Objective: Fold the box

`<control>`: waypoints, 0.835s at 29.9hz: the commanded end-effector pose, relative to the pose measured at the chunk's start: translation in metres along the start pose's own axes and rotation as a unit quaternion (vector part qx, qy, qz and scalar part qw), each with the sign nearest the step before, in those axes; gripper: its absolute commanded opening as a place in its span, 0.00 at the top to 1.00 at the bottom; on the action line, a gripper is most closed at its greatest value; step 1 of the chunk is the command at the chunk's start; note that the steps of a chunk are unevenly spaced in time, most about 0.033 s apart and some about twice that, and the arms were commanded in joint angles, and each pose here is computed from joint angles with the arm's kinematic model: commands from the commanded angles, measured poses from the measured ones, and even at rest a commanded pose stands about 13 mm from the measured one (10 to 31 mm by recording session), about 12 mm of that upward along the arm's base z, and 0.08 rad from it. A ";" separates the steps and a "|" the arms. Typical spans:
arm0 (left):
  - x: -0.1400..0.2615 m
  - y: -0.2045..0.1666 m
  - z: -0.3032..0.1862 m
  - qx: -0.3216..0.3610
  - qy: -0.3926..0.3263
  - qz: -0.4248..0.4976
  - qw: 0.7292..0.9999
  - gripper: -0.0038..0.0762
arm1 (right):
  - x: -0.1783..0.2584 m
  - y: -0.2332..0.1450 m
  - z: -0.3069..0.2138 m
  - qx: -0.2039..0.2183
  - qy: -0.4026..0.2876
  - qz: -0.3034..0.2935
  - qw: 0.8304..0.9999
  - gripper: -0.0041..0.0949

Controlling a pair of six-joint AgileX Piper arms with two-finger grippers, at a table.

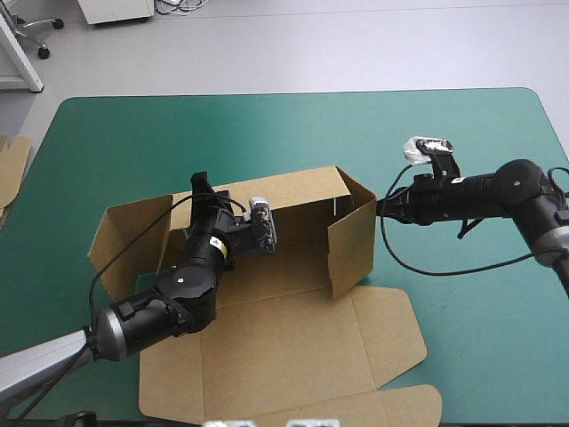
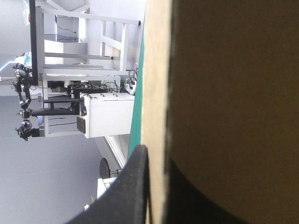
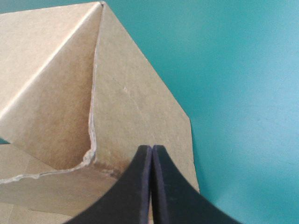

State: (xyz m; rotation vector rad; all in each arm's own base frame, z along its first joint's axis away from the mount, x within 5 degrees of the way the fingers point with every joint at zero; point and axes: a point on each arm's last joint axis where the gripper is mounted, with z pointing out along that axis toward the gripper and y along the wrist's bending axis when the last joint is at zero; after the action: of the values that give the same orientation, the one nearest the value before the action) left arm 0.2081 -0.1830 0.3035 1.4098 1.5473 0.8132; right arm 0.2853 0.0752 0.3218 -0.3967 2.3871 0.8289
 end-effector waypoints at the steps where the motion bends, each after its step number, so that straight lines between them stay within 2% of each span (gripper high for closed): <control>1: -0.003 0.007 -0.006 -0.005 -0.016 -0.030 0.999 0.97 | 0.000 0.011 -0.008 -0.022 -0.036 -0.016 0.999 0.99; 5: -0.003 0.007 -0.006 -0.005 -0.014 -0.033 0.999 0.97 | 0.008 0.011 -0.004 -0.042 -0.038 -0.018 0.998 0.99; 17: -0.003 0.007 -0.006 -0.003 -0.014 -0.035 0.999 0.97 | 0.015 0.014 -0.004 -0.056 -0.004 -0.065 0.996 0.97; 20: -0.003 0.007 -0.006 -0.003 -0.014 -0.035 0.999 0.97 | 0.018 0.016 -0.004 -0.070 0.011 -0.068 0.995 0.89; 25: -0.003 0.007 -0.006 -0.003 -0.014 -0.037 0.999 0.97 | 0.019 0.019 -0.004 -0.078 0.016 -0.074 0.994 0.66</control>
State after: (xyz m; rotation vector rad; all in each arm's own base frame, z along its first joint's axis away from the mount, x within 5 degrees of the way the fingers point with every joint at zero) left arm 0.2081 -0.1831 0.3035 1.3997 1.5538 0.8051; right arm 0.2664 0.0818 0.3015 -0.6221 2.3836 0.9225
